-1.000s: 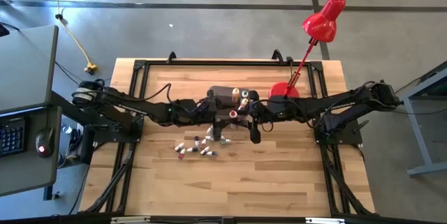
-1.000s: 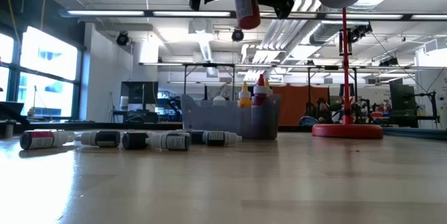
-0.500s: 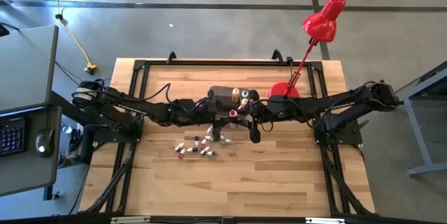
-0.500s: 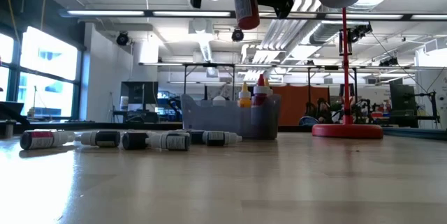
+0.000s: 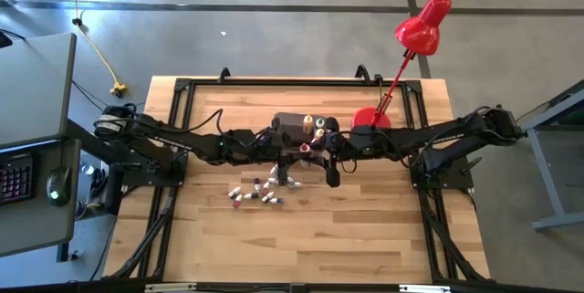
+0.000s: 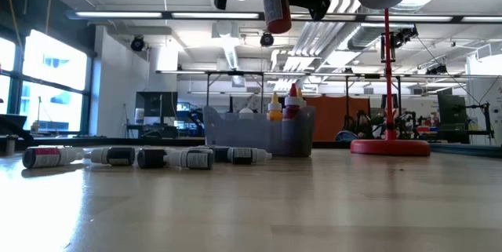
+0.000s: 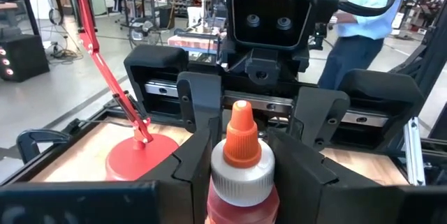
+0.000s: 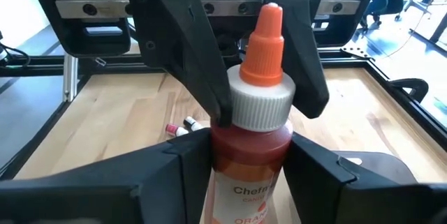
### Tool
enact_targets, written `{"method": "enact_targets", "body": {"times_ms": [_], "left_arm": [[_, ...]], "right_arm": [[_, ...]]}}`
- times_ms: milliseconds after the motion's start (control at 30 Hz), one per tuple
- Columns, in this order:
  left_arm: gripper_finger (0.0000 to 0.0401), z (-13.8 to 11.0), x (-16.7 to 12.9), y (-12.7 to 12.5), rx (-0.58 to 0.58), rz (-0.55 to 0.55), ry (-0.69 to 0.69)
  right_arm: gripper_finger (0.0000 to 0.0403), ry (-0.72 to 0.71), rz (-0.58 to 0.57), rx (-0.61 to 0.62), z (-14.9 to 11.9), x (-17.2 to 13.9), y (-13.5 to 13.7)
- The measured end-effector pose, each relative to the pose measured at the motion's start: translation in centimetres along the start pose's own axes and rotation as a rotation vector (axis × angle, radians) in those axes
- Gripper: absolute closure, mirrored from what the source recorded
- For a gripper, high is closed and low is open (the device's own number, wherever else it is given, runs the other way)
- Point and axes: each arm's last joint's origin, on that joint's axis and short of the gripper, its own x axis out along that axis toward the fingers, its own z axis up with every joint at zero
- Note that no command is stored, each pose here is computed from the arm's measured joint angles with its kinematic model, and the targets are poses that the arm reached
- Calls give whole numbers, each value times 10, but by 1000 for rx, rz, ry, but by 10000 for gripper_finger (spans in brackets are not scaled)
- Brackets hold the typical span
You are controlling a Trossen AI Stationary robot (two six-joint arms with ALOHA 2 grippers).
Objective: Pick & Place food coloring
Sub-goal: Put the big orange food coloring bottle into the black bin
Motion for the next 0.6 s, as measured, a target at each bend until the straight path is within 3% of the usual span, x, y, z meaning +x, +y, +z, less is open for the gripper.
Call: {"method": "enact_targets", "body": {"times_ms": [333, 600], "left_arm": [[290, -3, 0, 2, 3, 49, 30], [293, -10, -1, 5, 26, 138, 94]], "right_arm": [[219, 60, -18, -5, -6, 0, -1], [202, 271, -214, -51, -27, -5, -7]]}}
